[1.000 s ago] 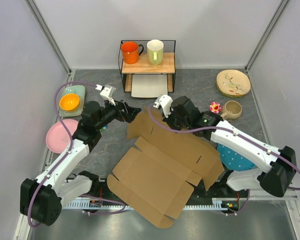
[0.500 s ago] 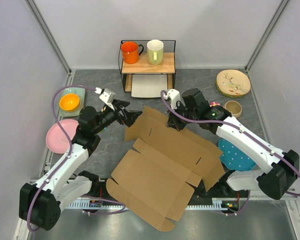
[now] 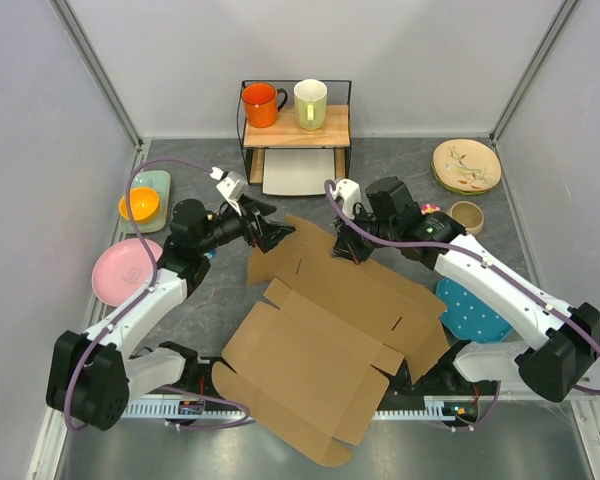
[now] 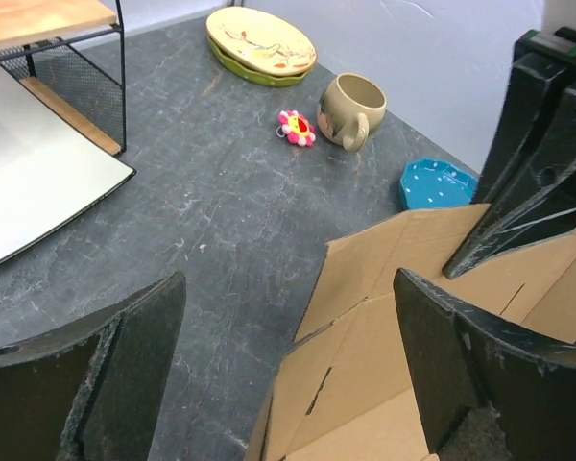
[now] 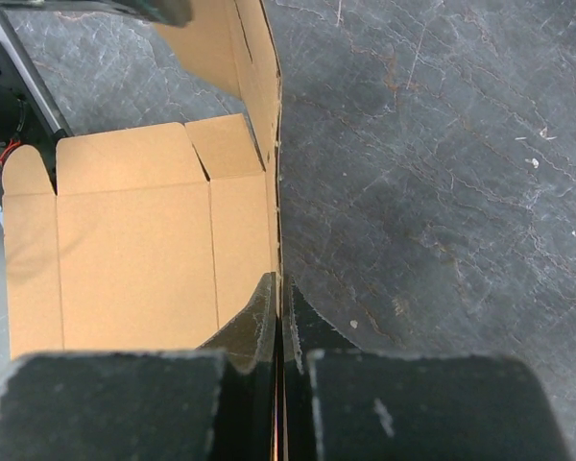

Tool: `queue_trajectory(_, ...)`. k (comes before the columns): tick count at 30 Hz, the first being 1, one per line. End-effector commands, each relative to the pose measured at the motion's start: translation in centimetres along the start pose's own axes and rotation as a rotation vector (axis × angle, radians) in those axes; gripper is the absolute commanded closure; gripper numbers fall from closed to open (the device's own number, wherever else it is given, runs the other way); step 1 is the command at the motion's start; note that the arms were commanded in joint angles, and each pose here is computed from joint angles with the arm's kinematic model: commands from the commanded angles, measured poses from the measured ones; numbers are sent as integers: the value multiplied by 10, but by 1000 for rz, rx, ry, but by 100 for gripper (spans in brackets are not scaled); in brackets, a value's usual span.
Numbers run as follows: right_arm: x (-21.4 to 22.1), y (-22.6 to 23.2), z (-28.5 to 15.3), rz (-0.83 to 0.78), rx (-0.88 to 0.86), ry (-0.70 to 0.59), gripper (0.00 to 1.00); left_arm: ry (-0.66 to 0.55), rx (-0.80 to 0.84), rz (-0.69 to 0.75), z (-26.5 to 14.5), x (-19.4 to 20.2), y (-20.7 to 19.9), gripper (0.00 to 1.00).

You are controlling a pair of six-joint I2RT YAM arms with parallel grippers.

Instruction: Fold the paper box

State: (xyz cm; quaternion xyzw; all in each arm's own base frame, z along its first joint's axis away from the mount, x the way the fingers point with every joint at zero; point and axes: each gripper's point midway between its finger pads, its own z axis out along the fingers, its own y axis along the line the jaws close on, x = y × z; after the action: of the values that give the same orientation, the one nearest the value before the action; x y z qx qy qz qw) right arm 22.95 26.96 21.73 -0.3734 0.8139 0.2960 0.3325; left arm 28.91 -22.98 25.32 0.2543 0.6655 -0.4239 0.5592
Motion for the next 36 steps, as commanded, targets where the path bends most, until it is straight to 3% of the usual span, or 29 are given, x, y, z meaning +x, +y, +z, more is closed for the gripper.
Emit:
queue_trajectory(1,-17,12,-11,0,-34,-49,100,-46,86,13,11,-21,-13,7)
queue_trajectory(7,-21,10,-9,-1,-30,-52,100,-44,152,20,14,-20,-32,17)
queue_trajectory(10,-23,6,-7,-2,-13,-56,100,-48,179,22,12,-22,-42,31)
queue_trajectory(11,-24,4,-6,1,-1,-54,100,-50,188,16,11,-23,-47,40)
queue_trajectory(17,-26,-12,-3,6,82,-61,100,-38,214,-8,10,-13,-66,55)
queue_trajectory(25,-34,-27,-2,14,173,-105,100,-28,190,-14,12,-4,-80,66)
queue_trajectory(36,-33,-20,8,-9,159,-92,100,5,136,-51,26,21,-73,66)
